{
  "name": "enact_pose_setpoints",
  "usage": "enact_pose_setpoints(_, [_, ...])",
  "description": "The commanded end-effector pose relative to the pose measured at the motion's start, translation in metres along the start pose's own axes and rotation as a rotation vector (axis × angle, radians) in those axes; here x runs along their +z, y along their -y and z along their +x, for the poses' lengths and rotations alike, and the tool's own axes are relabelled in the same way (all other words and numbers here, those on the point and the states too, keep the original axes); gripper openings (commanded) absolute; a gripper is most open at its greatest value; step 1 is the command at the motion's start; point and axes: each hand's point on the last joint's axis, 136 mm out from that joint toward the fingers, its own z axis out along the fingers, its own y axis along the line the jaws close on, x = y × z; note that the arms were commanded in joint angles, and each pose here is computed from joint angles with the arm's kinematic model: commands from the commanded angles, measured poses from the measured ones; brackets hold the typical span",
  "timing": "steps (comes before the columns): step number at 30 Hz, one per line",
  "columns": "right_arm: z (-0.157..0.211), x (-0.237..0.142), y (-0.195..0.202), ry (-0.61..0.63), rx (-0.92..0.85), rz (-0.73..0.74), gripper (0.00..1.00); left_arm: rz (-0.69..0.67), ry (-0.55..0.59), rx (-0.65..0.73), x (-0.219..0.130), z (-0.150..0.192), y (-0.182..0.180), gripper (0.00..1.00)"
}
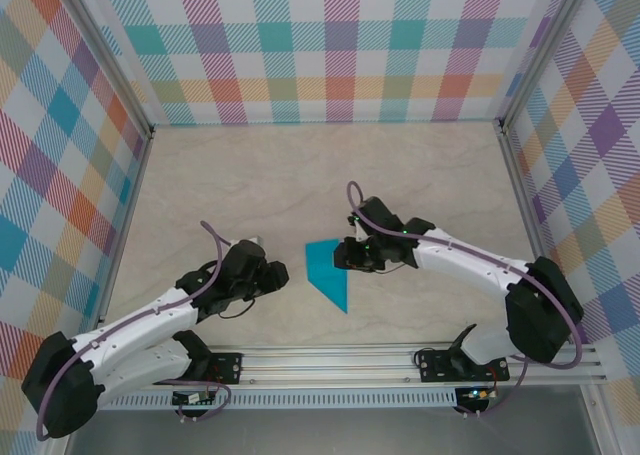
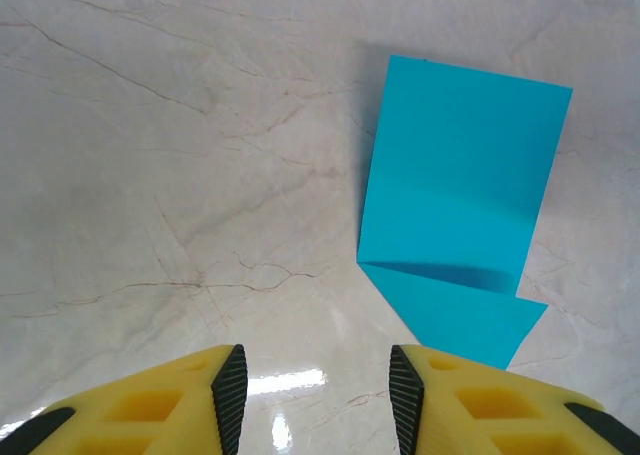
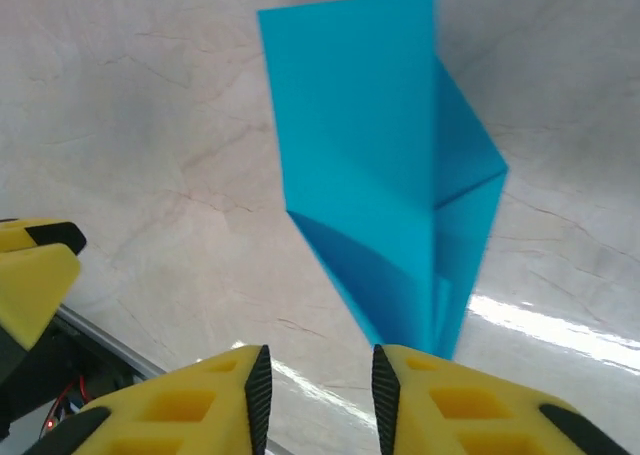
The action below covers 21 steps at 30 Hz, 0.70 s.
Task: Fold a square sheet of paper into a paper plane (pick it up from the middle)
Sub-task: Turn over the paper at the center of the table, then fold the wing for the fifth time at the center of the table.
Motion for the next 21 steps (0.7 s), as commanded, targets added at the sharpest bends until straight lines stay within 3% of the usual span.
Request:
enact_pose_setpoints(1, [0.008,0.000,-0.028,-0.033,-0.032,-0.222,0.20,0.065,-0.019,-0.010,0.007,-0.003,0.017,0.45])
enact_pose_setpoints(5, [0.021,0.008,-0.031,-0.089,-0.037,-0.285,0.12,0.081,-0.066,-0.011,0.018,0.001,0.026,0.45])
enact_pose_setpoints(21, [0.023,0.054,0.006,-0.178,0.029,-0.211,0.11,0.084,-0.157,-0.045,0.042,0.012,0.032,0.47])
